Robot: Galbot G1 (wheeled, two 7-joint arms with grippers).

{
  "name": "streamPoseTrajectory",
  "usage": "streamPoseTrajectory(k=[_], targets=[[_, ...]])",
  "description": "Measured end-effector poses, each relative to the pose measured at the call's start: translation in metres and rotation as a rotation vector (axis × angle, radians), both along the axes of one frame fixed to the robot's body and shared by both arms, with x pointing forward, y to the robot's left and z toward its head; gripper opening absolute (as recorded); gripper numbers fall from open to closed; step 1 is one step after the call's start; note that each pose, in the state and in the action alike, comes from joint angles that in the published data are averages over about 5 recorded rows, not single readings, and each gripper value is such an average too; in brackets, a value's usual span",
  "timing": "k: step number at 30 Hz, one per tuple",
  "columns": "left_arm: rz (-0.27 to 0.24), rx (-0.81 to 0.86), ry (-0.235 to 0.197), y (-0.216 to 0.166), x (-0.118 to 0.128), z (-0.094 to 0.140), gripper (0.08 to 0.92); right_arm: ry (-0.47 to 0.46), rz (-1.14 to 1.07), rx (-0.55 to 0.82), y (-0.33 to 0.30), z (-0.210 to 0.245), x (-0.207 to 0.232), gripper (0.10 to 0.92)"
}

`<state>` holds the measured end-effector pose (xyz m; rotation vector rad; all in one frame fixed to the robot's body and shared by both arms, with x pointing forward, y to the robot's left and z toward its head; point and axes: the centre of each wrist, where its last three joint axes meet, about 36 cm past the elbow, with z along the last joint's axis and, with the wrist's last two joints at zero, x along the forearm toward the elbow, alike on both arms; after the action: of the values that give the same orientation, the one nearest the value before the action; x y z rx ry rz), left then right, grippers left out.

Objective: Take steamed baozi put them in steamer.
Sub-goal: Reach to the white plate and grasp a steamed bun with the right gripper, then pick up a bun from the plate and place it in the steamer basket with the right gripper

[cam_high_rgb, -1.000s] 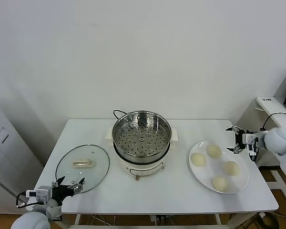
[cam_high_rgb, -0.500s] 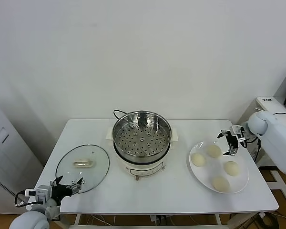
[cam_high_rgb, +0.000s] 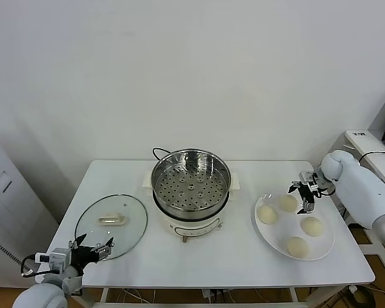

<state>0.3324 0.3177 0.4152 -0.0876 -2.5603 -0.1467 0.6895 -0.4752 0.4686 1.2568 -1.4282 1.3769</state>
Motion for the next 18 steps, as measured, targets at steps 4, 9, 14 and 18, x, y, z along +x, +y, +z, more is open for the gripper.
streamPoseTrajectory(k=[4, 9, 14, 18], targets=[[-0.008, 0.0, -0.004, -0.003, 0.0, 0.002, 0.823, -0.002, -0.013, 0.002, 0.002, -0.007, 0.001, 0.802], [-0.018, 0.001, -0.007, -0.006, -0.001, 0.005, 0.823, -0.01, -0.03, 0.004, 0.003, -0.011, 0.004, 0.72], [-0.023, 0.001, -0.006, -0.009, -0.001, 0.006, 0.823, -0.014, -0.043, 0.009, 0.005, -0.012, 0.005, 0.609], [-0.025, 0.002, -0.003, -0.011, -0.002, 0.007, 0.823, -0.013, -0.047, 0.013, 0.006, -0.014, 0.006, 0.542]])
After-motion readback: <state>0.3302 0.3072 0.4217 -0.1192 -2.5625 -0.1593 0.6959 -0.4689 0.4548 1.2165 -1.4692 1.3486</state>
